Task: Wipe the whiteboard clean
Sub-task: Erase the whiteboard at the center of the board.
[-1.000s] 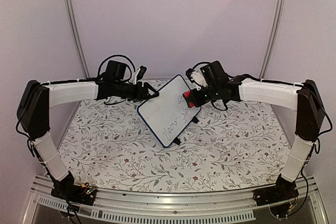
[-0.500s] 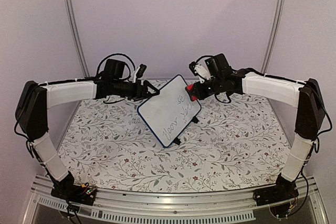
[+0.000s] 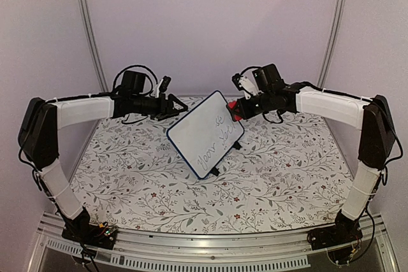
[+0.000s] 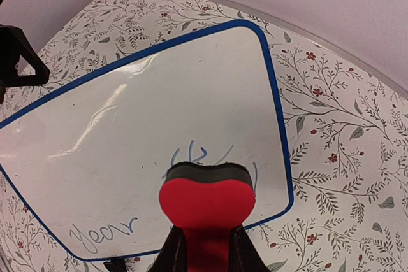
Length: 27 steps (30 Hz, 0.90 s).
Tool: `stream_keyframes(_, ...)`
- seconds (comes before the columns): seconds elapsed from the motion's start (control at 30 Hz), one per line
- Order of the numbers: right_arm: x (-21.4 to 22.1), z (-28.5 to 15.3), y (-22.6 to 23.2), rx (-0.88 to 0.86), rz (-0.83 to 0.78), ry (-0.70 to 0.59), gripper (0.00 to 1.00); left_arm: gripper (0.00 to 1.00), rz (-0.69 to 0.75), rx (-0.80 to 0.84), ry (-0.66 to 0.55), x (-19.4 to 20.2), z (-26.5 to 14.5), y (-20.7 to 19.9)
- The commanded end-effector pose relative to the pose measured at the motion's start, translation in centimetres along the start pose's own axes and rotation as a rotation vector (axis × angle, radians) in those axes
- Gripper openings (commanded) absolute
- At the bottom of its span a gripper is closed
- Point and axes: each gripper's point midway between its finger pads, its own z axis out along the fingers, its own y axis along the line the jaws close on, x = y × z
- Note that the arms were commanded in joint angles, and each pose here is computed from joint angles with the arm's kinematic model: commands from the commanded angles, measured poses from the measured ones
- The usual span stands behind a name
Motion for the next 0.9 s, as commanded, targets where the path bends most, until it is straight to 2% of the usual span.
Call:
stream_keyframes(0.0, -0.3, 0.0, 0.0, -0.011, 0.019, -0.015, 0.05, 0.65, 0.013, -0.006, 0.002, -0.4, 0.7, -0.5)
stream_keyframes(0.5, 0.2, -1.2, 0.7, -0.054, 0.069, -0.041, 0.05, 0.61, 0.066, -0.078, 0.053, 1.7, 2.2, -1.5)
stream_keyframes(0.63, 0.7, -1.1, 0.8, -0.051, 0.078, -0.03, 0.05, 0.56, 0.071, -0.09, 0.034, 1.2, 1.8, -1.3)
stream_keyframes(0.87, 0.7, -0.8, 0.5, -0.029, 0.076, -0.032, 0.05, 0.38, 0.067, -0.074, 0.044, 1.4, 2.0, -1.4)
